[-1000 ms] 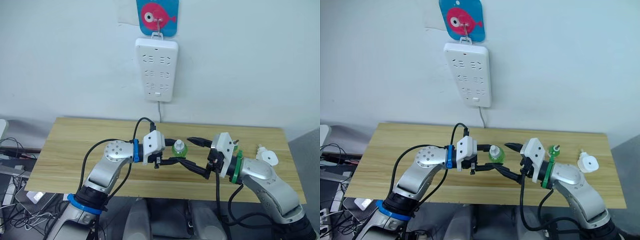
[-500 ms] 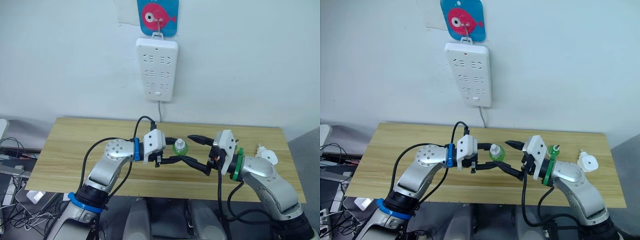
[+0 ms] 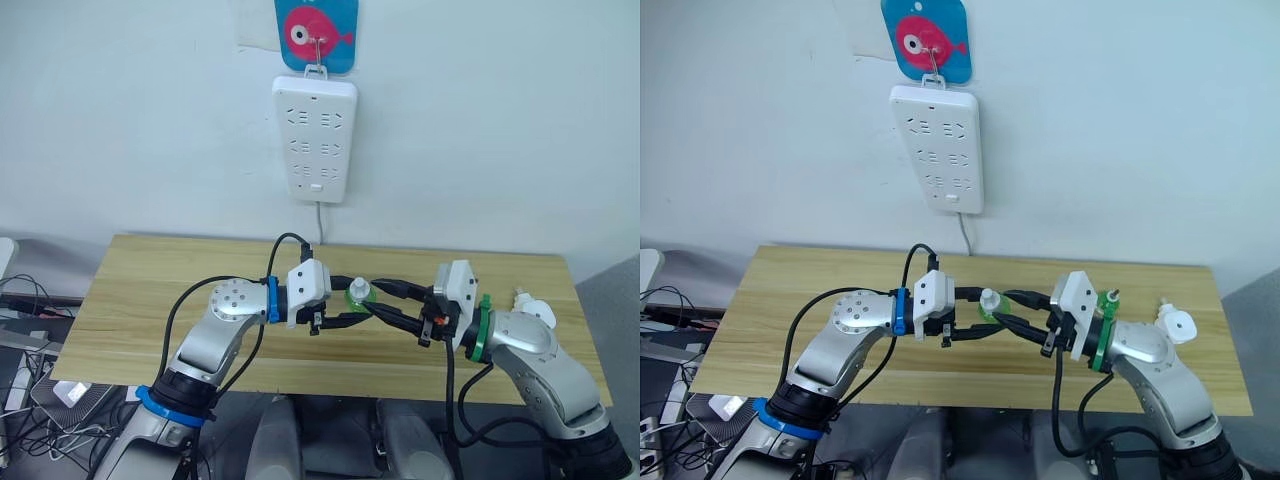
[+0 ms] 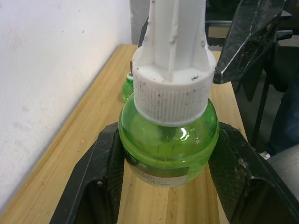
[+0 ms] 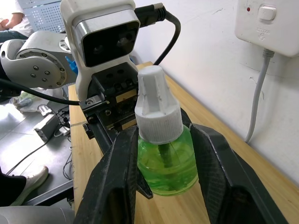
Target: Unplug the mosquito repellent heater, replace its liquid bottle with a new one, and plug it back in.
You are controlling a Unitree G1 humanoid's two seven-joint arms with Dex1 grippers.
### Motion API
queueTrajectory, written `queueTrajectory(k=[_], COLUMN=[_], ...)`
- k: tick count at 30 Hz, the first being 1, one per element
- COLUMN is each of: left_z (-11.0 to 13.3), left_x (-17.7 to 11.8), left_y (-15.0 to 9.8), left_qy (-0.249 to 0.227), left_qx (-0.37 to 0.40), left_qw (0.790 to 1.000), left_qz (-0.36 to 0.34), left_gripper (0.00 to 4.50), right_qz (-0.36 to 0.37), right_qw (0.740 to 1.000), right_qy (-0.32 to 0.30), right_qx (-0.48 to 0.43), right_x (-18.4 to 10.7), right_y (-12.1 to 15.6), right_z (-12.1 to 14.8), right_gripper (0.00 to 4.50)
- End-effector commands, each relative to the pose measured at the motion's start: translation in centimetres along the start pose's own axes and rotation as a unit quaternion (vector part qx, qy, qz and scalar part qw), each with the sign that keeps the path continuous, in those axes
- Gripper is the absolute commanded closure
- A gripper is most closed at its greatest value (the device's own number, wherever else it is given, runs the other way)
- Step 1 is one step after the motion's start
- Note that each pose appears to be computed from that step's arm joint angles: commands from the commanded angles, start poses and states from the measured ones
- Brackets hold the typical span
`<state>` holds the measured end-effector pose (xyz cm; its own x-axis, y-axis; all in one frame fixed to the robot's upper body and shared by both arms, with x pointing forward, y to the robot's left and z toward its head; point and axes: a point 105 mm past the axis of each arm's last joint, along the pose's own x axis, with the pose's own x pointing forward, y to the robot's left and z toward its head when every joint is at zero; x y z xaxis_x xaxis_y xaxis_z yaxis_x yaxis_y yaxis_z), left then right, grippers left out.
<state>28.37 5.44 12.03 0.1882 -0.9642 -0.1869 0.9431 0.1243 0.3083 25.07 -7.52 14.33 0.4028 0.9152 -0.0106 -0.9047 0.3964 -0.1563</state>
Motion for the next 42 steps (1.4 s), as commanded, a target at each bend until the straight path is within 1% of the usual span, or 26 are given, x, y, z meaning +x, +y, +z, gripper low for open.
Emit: queueTrajectory(k=[1, 4, 10, 15, 19, 27, 35, 38, 40, 42], left_z=[0.7, 0.7, 0.8, 0.8, 0.7, 0.8, 0.8, 0.9, 0.9, 0.9], left_x=[0.2, 0.2, 0.3, 0.3, 0.3, 0.3, 0.3, 0.4, 0.4, 0.4], left_y=[-0.1, -0.1, -0.1, -0.1, -0.1, -0.1, -0.3, -0.3, -0.4, -0.4], left_qy=[-0.013, -0.014, -0.016, -0.016, -0.015, -0.017, -0.018, -0.019, -0.019, -0.019], left_qx=[0.012, 0.012, 0.012, 0.012, 0.012, 0.01, 0.009, 0.009, 0.01, 0.011], left_qw=[1.0, 1.0, 1.0, 1.0, 1.0, 1.0, 1.0, 1.0, 1.0, 1.0], left_qz=[-0.005, -0.006, -0.007, -0.007, -0.006, -0.004, -0.006, -0.007, -0.008, -0.008], left_gripper=[2.3, 2.3, 2.3, 2.3, 2.3, 2.3, 2.3, 2.3, 2.3, 2.3], right_qz=[0.012, 0.016, 0.008, 0.014, 0.015, 0.018, 0.0, -0.002, -0.002, 0.001], right_qw=[1.0, 1.0, 0.999, 0.999, 0.999, 0.999, 1.0, 1.0, 1.0, 1.0], right_qy=[-0.011, -0.017, -0.028, -0.034, -0.032, -0.005, 0.001, 0.002, 0.007, 0.013], right_qx=[-0.016, -0.019, -0.024, -0.025, -0.024, -0.03, -0.03, -0.029, -0.023, -0.02], right_x=[0.1, 0.8, 2.0, 2.4, 2.4, 2.2, 2.4, 3.4, 5.1, 5.9], right_y=[0.6, 1.2, 1.2, 1.6, 1.8, 2.0, 1.5, 1.2, 0.9, 1.0], right_z=[0.6, 1.0, 2.1, 3.2, 3.5, 3.2, 3.3, 3.3, 2.7, 2.0], right_gripper=[2.69, 2.69, 2.69, 2.69, 2.69, 2.69, 2.69, 2.69, 2.69, 2.69])
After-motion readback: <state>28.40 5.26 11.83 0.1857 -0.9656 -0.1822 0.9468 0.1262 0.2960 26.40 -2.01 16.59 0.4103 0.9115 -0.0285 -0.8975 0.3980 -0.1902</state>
